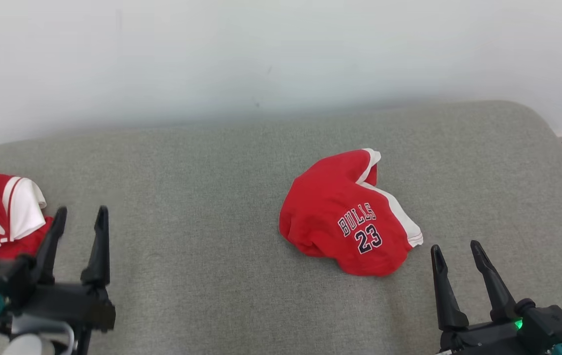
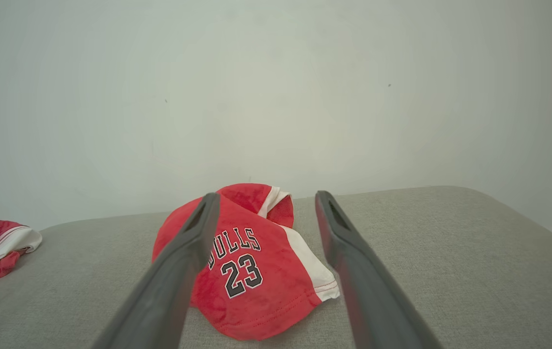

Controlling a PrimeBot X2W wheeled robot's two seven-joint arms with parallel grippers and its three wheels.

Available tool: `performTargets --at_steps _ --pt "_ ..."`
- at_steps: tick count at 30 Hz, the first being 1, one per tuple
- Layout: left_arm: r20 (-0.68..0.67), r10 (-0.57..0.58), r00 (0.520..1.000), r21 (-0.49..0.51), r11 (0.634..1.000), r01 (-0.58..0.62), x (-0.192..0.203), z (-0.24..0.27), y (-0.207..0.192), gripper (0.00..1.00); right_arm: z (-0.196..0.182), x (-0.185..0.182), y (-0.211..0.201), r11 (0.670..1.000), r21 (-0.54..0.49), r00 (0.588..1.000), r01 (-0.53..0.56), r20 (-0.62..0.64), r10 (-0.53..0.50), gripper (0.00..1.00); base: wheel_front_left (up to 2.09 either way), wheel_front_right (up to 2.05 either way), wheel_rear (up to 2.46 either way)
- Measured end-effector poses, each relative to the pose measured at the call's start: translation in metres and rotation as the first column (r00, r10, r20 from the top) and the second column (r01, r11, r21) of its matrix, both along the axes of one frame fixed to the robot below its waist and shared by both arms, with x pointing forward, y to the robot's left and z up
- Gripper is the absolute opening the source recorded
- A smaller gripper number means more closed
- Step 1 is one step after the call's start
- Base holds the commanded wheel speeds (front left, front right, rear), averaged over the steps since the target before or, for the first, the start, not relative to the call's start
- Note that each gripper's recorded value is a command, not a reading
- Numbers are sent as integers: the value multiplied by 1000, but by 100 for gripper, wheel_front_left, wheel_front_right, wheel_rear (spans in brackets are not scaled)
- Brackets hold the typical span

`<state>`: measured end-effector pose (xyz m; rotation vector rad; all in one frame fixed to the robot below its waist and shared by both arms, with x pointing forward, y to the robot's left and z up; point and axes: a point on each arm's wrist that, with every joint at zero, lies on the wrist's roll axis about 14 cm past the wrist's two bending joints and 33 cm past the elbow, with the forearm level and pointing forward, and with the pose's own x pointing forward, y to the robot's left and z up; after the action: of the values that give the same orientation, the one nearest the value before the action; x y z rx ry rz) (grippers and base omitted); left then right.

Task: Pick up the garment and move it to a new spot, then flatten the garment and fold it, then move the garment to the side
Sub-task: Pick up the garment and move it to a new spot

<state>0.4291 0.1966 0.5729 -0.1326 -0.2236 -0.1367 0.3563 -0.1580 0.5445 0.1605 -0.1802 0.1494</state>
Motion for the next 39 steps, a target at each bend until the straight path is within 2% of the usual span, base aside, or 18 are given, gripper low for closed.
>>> performTargets --at_steps 9,14,17,19,25,39 --pt "2 59 998 -25 998 -59 -38 -6 15 100 -7 -1 7 1000 0 1000 -21 -22 21 100 0 0 0" --pt "-8 70 997 -45 996 -71 -56 -13 11 100 -11 1 10 999 -3 999 -34 -33 34 100 0 0 0" --pt "-16 75 997 -61 995 -76 -61 -16 9 100 -11 1 12 999 -3 999 -40 -34 40 100 0 0 0" --pt "-25 71 997 -24 997 -71 -65 -21 6 100 -12 2 13 999 -3 999 -42 -35 42 100 0 0 0" --pt "-33 76 997 8 997 -76 -74 -27 1 100 -14 2 14 999 -4 998 -46 -42 46 100 0 0 0" --pt "-34 63 997 -15 998 -64 -81 -30 -7 100 -18 -1 9 1000 5 998 -28 -52 29 100 0 0 0"
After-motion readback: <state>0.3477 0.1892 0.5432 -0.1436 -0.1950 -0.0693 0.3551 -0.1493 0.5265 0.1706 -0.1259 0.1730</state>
